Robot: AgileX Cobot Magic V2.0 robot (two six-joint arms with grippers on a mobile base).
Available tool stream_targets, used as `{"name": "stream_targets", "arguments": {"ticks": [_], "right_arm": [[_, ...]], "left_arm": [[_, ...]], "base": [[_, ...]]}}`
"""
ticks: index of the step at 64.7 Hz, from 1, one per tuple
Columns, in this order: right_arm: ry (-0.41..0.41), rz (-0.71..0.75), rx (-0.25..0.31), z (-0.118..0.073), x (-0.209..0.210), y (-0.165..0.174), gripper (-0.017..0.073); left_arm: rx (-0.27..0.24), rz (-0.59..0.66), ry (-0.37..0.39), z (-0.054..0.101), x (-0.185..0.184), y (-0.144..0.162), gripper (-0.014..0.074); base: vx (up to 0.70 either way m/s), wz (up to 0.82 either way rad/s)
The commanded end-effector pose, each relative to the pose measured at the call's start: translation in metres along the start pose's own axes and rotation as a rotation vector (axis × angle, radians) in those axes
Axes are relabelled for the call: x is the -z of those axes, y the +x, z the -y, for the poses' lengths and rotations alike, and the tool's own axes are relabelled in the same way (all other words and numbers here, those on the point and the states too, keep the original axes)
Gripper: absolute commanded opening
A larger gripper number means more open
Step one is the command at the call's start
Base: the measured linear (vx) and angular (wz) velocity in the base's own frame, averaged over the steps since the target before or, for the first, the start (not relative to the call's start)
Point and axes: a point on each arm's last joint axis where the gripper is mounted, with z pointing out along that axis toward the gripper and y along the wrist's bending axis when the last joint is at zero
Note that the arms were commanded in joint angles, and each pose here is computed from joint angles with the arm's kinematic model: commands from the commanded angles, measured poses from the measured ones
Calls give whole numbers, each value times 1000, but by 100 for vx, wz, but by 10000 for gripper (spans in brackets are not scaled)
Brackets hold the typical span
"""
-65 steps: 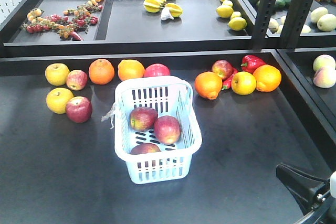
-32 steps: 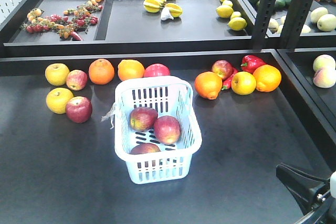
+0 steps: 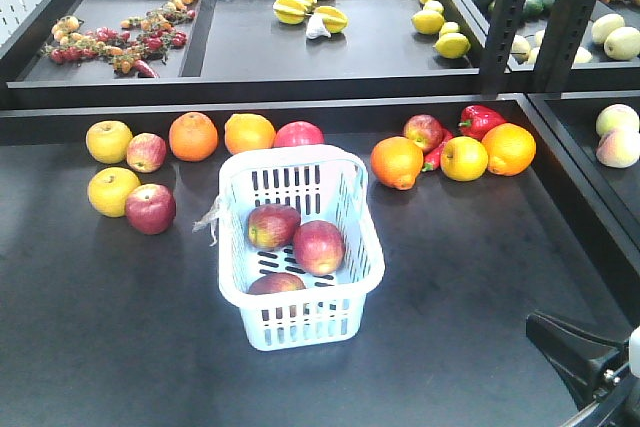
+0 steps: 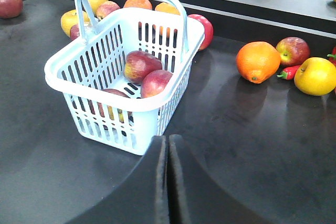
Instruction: Pick three apples into basket with both arms
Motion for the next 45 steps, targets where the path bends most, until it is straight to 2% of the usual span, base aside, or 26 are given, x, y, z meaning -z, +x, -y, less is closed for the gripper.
{"name": "stream_targets", "arguments": {"ticks": [1,45], "right_arm": [[43,70,4,4,2,-13,-5],[43,70,4,4,2,-13,-5]], "left_arm": [[19,61,9,0,1,1,-6],[19,61,9,0,1,1,-6]], "base": [[0,0],[0,0]]}}
